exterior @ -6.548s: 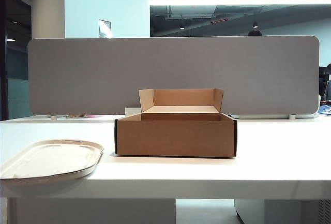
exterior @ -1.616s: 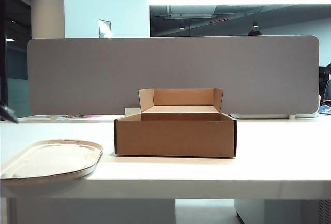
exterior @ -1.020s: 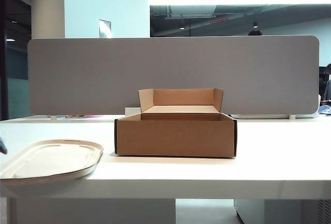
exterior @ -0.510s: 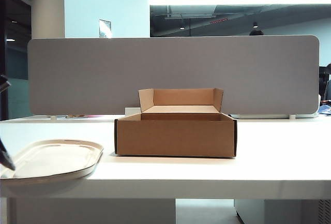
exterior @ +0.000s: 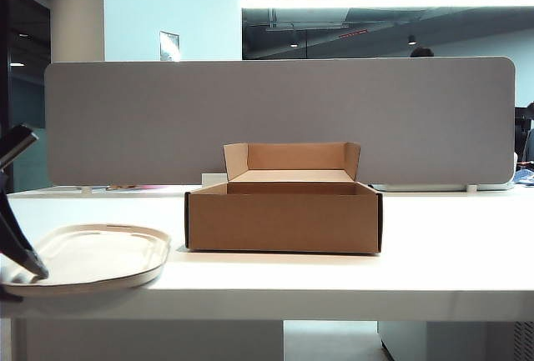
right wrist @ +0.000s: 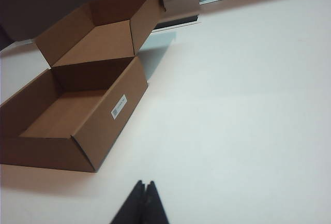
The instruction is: Pick up the lid and place it into the paper box.
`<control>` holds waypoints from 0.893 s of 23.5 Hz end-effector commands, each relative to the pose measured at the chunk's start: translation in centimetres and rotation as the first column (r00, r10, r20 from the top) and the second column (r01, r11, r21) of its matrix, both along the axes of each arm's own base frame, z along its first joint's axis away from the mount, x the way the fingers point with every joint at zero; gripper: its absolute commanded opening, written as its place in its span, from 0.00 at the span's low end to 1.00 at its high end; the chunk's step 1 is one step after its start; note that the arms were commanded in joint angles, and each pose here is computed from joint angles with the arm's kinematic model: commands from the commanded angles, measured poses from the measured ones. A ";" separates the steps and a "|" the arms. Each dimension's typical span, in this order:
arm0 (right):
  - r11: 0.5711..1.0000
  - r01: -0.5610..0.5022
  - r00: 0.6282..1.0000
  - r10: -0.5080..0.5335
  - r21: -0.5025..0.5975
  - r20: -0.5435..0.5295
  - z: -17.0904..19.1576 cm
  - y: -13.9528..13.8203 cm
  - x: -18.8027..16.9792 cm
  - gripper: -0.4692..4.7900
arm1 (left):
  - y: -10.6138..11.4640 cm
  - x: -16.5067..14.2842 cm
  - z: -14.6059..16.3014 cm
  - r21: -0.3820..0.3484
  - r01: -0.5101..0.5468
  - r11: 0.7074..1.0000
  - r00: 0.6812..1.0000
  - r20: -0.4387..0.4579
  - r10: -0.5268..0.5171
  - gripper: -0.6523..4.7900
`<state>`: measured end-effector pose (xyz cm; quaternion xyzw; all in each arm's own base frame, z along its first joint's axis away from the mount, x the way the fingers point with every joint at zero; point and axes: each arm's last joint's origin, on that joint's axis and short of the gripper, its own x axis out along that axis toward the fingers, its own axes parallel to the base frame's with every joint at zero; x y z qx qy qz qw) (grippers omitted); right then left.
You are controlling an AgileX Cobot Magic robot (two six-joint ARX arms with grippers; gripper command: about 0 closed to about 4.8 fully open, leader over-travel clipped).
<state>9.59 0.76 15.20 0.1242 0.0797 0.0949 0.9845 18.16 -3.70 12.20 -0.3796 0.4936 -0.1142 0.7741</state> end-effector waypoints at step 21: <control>1.000 -0.001 1.000 0.001 0.003 0.005 -0.1 0.0 0.0 0.09 | -0.5 5.3 7.7 0.000 -0.034 0.999 0.900 0.435 0.031 0.11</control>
